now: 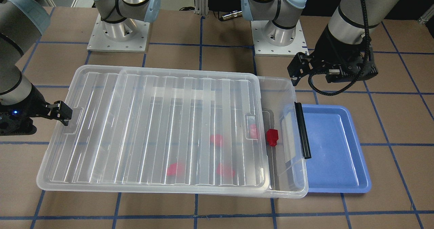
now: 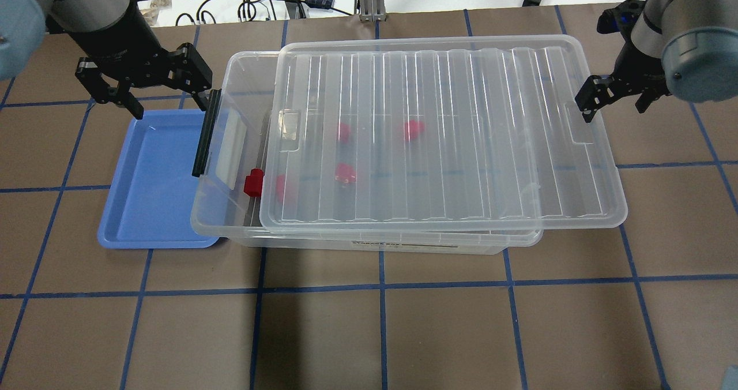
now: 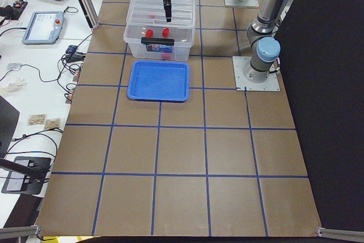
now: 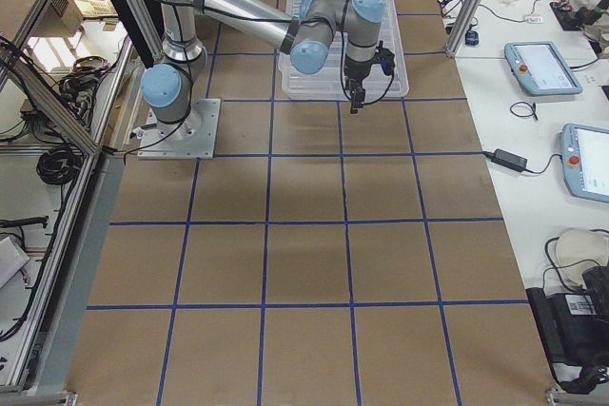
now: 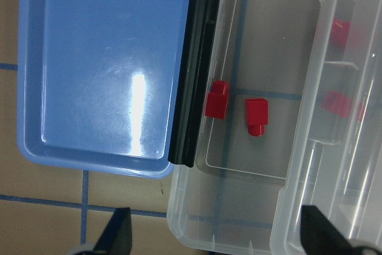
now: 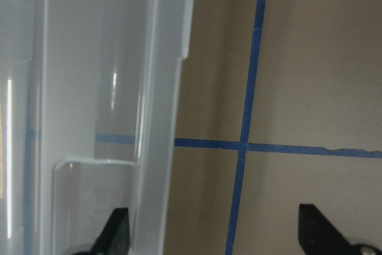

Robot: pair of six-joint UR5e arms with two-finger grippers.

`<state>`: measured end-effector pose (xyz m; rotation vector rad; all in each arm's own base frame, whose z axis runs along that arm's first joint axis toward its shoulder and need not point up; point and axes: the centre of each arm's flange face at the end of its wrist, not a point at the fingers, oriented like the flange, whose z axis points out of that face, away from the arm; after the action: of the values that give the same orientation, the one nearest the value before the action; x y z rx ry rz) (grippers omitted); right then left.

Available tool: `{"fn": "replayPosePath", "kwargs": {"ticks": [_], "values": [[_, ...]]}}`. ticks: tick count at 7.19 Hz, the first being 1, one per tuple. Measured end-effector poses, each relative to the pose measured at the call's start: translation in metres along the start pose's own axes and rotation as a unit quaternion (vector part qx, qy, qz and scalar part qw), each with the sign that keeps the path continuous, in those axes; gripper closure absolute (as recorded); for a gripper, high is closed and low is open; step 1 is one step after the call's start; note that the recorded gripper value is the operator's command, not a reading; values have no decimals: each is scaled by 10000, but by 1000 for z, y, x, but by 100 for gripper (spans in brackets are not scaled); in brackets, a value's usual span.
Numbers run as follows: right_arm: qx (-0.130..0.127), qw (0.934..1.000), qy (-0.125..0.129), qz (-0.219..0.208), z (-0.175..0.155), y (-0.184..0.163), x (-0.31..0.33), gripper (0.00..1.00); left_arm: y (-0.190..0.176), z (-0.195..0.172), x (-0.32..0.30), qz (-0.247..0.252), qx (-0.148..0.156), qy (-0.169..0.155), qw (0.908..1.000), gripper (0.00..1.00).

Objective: Place red block in blue tray from box

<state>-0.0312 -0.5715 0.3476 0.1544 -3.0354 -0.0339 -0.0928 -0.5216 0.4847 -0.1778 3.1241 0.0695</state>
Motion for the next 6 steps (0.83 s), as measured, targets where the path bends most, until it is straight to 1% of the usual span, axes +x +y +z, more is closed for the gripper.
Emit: {"fn": "replayPosePath", "kwargs": {"ticks": [2,6], "values": [[-17,10000,-8,23,2,3,16,0,-1,8,2,23,-80,-7,10000,0],[-33,10000,-3,-7,4,6,34,0,-3,35,6,152,-276,24,9995,0]]}}
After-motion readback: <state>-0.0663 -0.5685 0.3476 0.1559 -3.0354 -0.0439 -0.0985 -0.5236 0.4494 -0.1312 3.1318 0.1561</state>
